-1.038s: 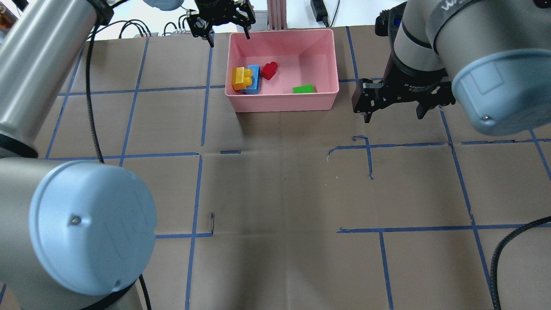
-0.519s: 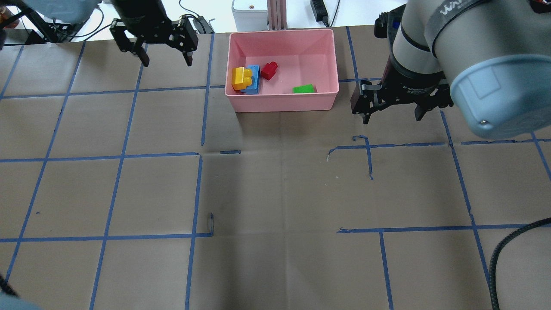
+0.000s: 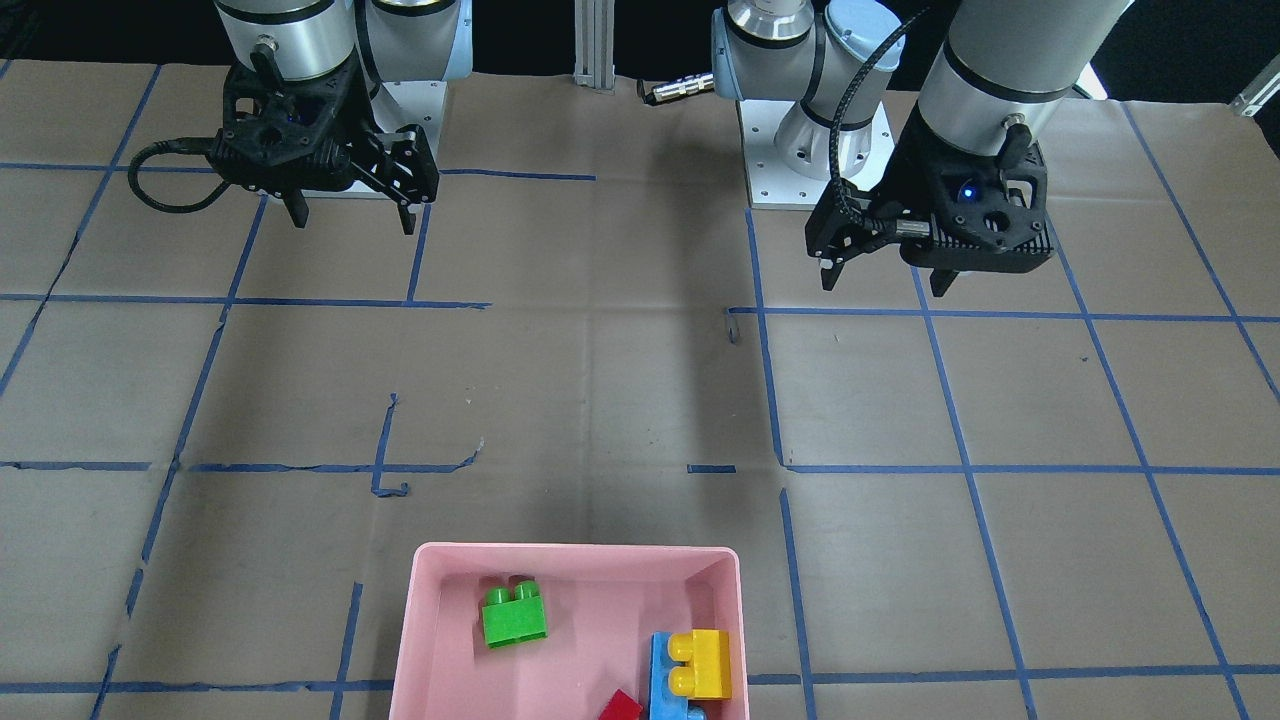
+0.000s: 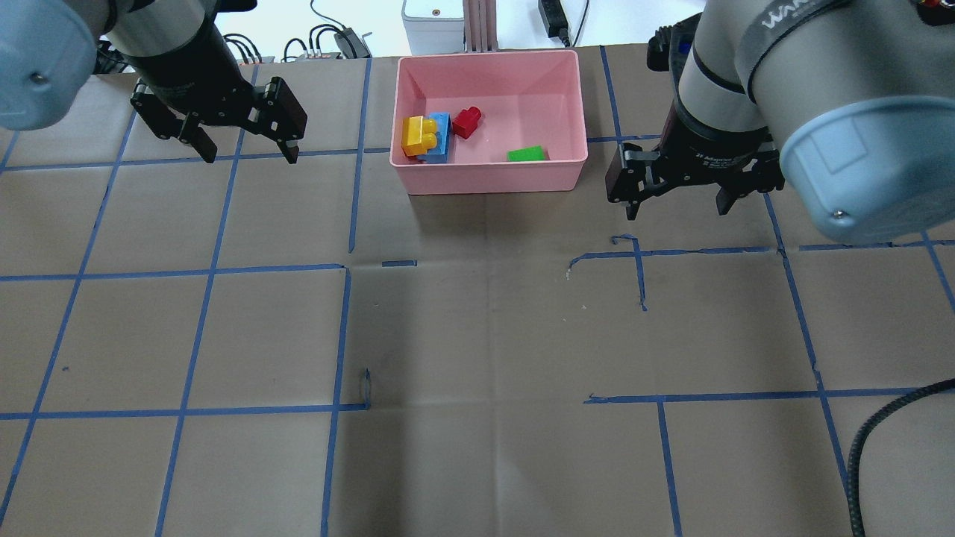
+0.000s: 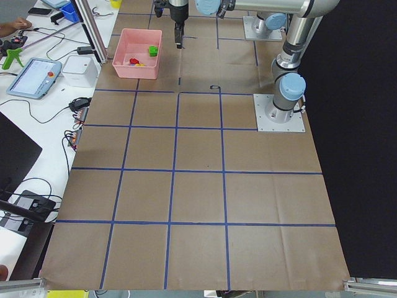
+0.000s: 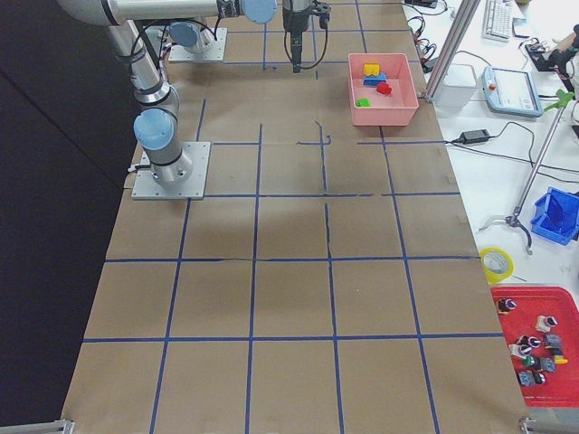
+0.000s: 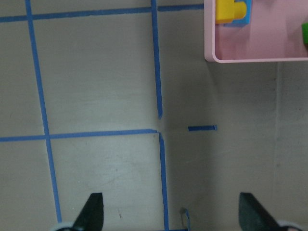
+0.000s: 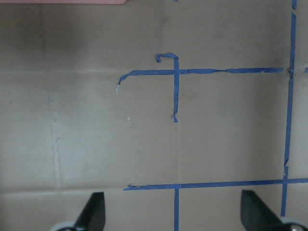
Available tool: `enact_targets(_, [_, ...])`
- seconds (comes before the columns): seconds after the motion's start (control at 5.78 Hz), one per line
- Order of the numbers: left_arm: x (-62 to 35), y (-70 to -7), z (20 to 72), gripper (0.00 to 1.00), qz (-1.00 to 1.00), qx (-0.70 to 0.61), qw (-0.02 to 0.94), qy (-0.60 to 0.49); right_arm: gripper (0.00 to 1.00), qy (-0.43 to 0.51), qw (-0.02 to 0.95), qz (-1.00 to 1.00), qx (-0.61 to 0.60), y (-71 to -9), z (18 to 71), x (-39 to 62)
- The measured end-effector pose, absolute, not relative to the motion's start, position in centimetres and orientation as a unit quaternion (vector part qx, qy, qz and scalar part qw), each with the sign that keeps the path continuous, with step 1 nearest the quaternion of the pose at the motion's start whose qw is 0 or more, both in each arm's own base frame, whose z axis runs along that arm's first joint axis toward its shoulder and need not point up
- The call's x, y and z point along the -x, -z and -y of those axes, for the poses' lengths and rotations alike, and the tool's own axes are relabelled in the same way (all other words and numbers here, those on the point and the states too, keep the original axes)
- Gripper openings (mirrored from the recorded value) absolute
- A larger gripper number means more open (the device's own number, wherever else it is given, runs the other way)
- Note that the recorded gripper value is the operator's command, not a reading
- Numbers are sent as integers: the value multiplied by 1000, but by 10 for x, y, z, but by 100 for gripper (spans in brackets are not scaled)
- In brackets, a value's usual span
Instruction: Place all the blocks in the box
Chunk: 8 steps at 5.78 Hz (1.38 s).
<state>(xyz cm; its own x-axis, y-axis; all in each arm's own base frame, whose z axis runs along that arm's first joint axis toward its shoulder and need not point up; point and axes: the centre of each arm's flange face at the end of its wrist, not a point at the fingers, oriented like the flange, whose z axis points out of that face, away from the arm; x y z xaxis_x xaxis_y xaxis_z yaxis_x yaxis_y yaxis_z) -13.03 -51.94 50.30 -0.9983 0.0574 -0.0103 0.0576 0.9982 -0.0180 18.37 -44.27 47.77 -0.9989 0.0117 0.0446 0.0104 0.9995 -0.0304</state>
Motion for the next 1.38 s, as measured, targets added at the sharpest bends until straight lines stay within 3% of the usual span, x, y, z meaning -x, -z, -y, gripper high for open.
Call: enact_targets(1.38, [132, -512, 511, 99, -999, -29, 2, 17, 100, -22, 11, 1000, 1, -479, 444, -184])
